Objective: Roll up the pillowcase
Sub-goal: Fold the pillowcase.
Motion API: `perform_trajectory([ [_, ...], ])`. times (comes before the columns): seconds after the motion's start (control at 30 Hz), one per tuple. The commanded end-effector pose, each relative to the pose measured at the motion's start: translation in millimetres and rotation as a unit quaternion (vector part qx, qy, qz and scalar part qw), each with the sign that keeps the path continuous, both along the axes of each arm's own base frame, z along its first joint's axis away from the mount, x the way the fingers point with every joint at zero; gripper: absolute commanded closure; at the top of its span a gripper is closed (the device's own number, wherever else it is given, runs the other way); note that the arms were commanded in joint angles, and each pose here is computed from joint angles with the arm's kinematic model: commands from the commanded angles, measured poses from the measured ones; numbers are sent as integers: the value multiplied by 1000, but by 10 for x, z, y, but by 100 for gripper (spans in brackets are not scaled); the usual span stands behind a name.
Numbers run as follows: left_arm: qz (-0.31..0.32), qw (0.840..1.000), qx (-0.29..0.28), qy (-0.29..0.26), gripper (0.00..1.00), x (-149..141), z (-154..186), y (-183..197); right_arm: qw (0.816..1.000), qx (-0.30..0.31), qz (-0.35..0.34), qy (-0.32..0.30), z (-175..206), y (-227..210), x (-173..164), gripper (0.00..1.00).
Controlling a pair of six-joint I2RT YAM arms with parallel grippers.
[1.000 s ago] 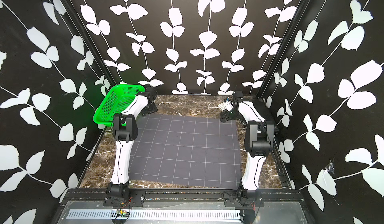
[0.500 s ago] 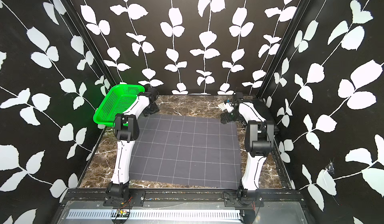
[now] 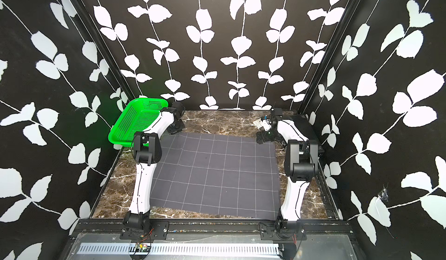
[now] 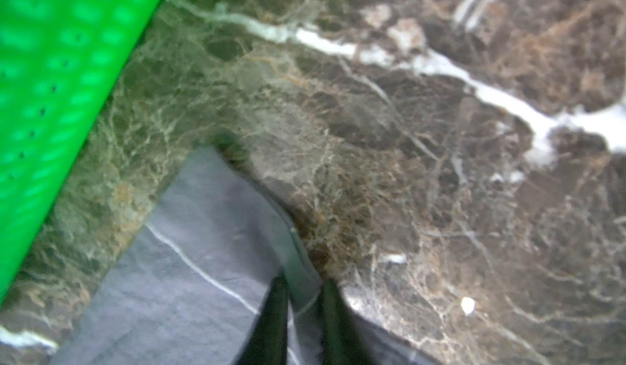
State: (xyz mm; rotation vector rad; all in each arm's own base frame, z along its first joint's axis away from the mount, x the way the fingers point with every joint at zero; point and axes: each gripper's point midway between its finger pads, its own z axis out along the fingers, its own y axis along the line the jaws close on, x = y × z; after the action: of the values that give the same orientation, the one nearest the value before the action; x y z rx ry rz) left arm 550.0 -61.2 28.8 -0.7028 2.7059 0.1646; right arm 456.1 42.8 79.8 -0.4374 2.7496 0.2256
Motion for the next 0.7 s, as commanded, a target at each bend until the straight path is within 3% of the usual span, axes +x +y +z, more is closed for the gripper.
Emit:
perform_trajectory([
  [0.0, -13, 1000, 2, 25, 99, -162, 4, 50, 999, -41, -31, -16, -95, -104, 91, 4],
  [0.23, -34, 999, 8, 11, 100, -181, 134, 69, 998, -44, -38, 5, -284, -64, 232, 8],
  [0.53, -47, 999, 3, -5, 100, -113, 243, 50, 992, -115, -41, 33, -533, -301, 235, 8],
  [0.67, -52, 999, 4, -10, 100, -87, 292, 44, 994, -99, -44, 29, -525, -289, 296, 7],
])
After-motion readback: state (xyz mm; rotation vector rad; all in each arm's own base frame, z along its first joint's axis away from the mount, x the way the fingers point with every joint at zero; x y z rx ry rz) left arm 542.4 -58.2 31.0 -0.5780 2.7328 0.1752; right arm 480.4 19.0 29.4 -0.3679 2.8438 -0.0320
